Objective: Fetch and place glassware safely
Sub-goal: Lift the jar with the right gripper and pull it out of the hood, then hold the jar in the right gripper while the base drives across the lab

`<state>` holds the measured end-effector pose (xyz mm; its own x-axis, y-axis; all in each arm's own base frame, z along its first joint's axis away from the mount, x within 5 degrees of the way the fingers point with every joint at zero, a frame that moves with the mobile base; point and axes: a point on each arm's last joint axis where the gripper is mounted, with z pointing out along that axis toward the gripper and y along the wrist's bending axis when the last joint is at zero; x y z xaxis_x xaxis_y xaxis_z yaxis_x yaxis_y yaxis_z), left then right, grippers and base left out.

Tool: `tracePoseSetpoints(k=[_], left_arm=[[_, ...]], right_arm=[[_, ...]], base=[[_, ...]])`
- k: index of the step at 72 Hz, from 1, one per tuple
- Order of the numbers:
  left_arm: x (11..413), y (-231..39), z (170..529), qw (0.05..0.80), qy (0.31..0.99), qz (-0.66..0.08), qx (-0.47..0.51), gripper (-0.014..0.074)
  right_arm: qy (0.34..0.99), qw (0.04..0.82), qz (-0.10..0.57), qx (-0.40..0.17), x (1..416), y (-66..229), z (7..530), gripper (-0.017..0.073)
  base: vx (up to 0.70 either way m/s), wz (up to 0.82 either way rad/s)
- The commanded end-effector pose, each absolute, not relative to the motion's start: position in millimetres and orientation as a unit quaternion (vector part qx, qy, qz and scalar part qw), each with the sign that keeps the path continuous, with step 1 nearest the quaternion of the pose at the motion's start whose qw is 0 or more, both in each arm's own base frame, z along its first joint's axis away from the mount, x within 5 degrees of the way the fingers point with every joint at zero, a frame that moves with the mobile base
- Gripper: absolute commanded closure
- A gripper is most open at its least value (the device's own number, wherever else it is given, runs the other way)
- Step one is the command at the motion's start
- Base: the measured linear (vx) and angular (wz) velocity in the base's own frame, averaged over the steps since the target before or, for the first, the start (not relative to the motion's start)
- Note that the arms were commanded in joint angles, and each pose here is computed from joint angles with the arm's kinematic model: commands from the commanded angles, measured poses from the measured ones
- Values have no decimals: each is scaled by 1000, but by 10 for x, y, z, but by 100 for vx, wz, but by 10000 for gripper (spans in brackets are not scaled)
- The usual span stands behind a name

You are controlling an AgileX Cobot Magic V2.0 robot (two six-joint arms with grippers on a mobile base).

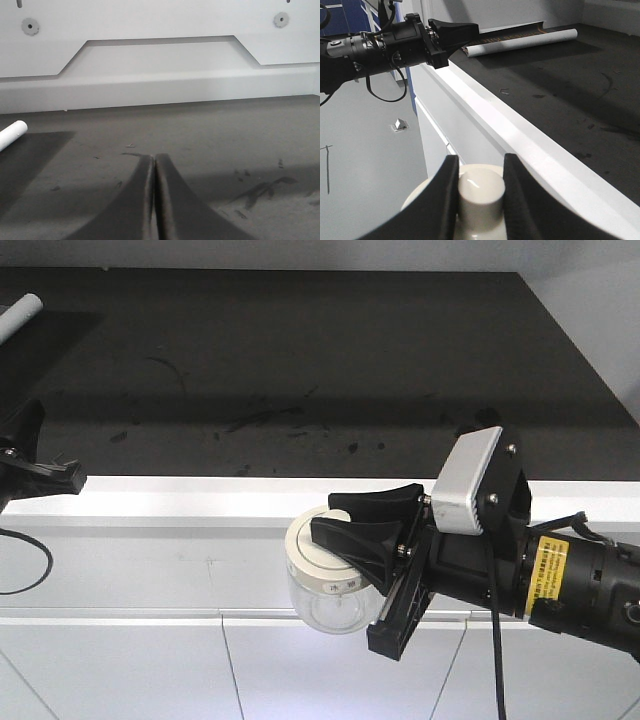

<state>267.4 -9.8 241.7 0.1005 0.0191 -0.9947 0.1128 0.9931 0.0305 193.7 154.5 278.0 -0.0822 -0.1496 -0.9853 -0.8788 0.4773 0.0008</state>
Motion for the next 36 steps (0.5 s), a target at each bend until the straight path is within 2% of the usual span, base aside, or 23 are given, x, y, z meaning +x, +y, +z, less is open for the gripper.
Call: tracePoseSetpoints(k=[1,21,36], left_arm=[[2652,-98,2621,780,623,-37,44,601],[2653,-97,2620,780,623,-36,44,601],[2656,-97,2613,779,624,-36,44,601]], right_arm=[[617,585,361,-383,1899,1556,3005,563],[617,585,361,-383,1899,1556,3005,563],[617,585,361,-383,1898,1557,3006,563]], base=[[0,0],[-1,5],[-8,28]])
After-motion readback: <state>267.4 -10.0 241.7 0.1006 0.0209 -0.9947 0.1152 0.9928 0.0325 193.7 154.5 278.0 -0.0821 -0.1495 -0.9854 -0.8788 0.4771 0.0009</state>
